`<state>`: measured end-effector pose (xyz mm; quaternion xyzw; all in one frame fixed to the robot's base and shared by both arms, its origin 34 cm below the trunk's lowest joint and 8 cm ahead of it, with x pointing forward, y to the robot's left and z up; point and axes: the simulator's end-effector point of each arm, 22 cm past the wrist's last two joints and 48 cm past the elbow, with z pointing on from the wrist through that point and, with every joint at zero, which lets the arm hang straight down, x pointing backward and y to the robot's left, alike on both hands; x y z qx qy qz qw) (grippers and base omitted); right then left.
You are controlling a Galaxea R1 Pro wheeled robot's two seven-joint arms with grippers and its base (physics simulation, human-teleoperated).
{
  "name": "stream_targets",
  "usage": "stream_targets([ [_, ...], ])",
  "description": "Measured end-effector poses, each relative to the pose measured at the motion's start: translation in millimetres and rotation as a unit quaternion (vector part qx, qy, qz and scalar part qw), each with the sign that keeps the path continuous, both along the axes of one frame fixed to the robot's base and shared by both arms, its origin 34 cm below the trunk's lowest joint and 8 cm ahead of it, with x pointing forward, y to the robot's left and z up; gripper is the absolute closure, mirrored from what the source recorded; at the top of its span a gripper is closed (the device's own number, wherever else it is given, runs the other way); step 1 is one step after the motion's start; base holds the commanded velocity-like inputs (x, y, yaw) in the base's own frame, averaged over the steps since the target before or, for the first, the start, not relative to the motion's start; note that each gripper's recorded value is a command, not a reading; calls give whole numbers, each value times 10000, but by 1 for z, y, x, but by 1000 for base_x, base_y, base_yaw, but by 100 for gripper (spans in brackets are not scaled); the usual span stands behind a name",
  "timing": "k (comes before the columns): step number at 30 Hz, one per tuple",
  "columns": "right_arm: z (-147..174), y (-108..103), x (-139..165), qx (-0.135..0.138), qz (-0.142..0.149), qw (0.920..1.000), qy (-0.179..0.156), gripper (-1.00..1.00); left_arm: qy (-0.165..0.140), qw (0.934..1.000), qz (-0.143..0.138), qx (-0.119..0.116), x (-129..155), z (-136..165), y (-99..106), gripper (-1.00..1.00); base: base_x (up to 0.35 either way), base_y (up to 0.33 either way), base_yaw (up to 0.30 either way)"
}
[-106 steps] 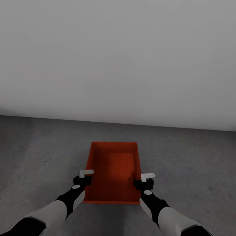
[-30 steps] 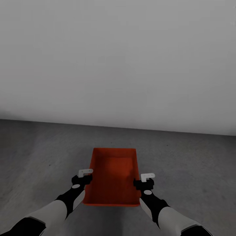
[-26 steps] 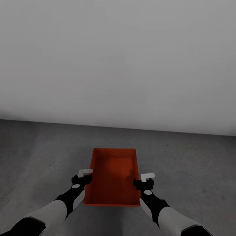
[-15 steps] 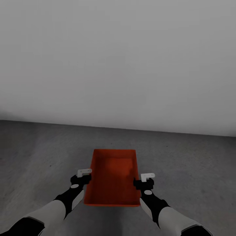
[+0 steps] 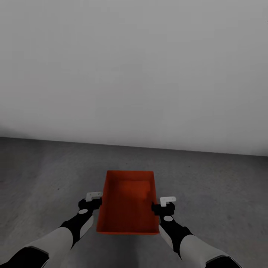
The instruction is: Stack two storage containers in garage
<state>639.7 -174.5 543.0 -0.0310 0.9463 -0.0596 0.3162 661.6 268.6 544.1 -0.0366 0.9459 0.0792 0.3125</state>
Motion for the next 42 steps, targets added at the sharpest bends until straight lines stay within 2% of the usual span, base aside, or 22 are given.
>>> stream_targets([
  [42,56,0,-7,-17,-19,10000,26,-100,11,10000,29,15,-6,56,0,-100,0,0,0],
])
